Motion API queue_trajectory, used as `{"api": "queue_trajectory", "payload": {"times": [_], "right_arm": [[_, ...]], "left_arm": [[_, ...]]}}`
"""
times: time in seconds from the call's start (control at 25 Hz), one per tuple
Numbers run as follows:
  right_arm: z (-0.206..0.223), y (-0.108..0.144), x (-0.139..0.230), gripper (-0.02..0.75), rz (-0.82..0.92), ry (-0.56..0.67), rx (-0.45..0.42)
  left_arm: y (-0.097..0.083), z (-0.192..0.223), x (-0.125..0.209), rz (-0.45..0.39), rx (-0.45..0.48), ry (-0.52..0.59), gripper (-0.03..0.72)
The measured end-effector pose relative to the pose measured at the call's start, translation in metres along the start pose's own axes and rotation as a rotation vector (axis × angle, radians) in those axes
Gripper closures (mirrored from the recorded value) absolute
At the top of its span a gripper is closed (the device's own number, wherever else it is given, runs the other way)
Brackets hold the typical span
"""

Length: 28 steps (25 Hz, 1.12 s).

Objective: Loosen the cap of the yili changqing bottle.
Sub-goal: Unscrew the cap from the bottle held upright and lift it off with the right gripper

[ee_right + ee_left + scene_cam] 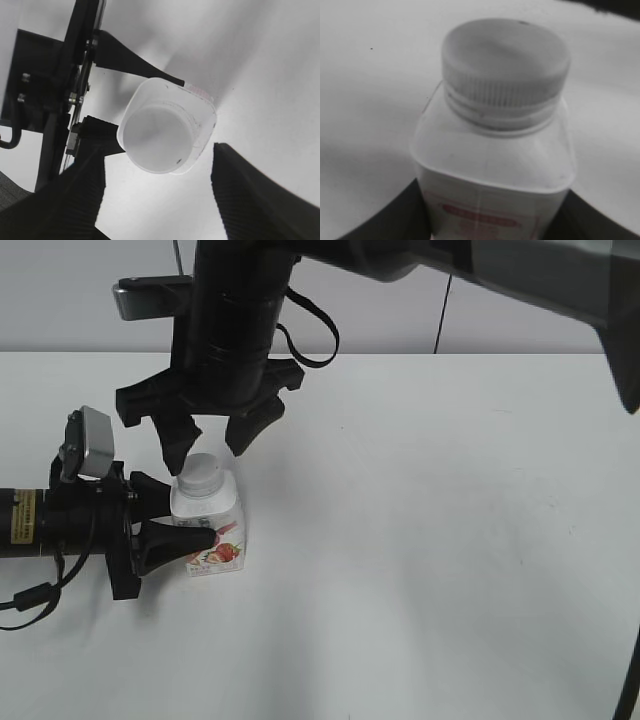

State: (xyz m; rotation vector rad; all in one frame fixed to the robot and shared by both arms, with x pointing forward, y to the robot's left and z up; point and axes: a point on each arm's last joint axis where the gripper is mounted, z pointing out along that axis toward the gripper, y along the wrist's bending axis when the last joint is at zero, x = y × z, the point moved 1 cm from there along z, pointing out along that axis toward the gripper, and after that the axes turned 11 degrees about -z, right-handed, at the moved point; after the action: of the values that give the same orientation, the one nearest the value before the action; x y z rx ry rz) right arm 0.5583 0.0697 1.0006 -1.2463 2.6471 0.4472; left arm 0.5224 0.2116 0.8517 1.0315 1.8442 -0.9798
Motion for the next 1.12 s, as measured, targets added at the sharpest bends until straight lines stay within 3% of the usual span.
{"api": "queue_trajectory", "payload": {"times": [0.44,0.72,1.12], "right_arm": [[0.025,-0.003,-0.008,0.214,0.008,0.01,-0.022],[0.023,-0.007,-0.009,0.214,-0.008,0.007,0.017],[0.032,-0.005,-0.003,0.229,0.022,0.04,-0.019]], "left_arm": [[0.0,0.0,0.0,0.001,0.002,0.001,0.326],[0.0,0.0,0.0,0.002,0.003,0.002,0.327],[-0.001,0.0,0.0,0.003,0.005,0.003,0.327]]}}
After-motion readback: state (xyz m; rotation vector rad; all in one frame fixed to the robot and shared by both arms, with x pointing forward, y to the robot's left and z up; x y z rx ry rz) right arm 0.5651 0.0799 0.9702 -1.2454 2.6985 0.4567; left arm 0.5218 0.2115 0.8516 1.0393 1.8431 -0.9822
